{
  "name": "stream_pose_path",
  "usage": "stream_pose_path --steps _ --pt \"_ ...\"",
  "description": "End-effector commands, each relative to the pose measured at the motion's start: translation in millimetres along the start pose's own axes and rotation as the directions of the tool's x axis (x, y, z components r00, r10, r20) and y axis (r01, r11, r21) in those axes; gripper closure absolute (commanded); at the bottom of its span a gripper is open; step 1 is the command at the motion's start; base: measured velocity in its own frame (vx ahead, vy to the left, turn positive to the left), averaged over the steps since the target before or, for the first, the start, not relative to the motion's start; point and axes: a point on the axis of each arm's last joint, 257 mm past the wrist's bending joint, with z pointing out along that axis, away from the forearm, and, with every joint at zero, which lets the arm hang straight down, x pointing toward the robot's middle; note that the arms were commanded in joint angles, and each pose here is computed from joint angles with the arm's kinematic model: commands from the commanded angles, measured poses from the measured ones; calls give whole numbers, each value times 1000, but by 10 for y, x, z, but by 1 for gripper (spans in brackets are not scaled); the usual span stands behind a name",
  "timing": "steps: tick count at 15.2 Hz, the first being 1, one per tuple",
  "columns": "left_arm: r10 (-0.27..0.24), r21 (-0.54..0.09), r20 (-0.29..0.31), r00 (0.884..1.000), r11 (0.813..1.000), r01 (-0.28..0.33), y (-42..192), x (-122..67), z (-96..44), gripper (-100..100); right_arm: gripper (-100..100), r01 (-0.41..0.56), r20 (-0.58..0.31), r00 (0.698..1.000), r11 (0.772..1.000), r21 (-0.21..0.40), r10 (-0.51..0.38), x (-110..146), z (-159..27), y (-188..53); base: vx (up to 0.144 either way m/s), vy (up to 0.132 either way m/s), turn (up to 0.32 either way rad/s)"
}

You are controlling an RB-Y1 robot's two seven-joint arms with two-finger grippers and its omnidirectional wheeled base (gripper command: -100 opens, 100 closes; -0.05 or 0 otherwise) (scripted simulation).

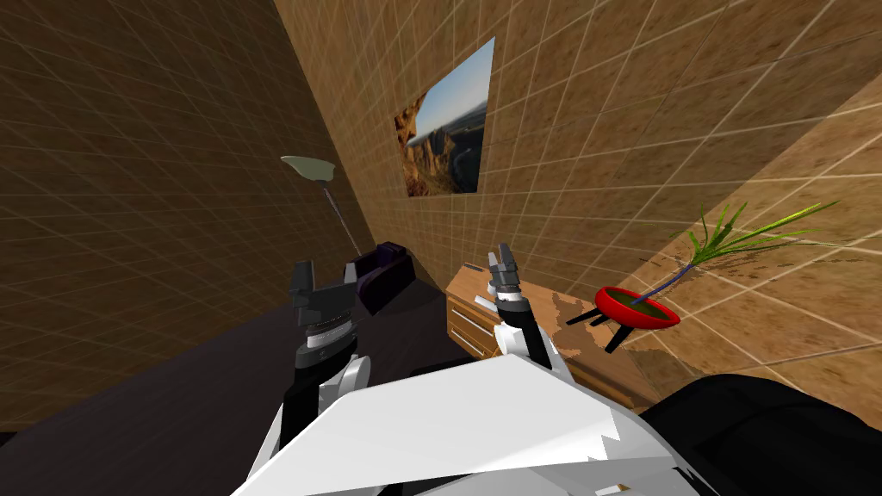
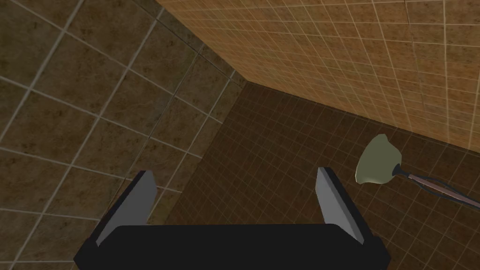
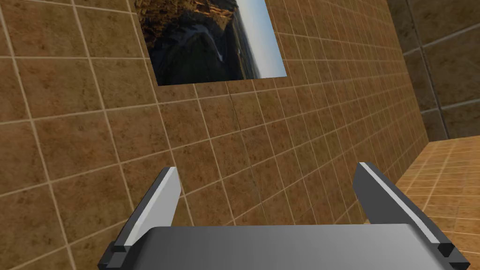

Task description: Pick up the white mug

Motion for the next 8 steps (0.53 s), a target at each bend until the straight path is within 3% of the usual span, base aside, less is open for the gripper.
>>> stream_pose_path --steps 1,8 --pt "0 0 0 1000 1000 0 0 0 0 0 -100 22 -42 999 1000 9 -22 47 -34 -53 0 3 26" --pt "0 0 0 1000 1000 0 0 0 0 0 -100 90 -151 985 995 48 -82 144 -168 -266 -1 5 36"
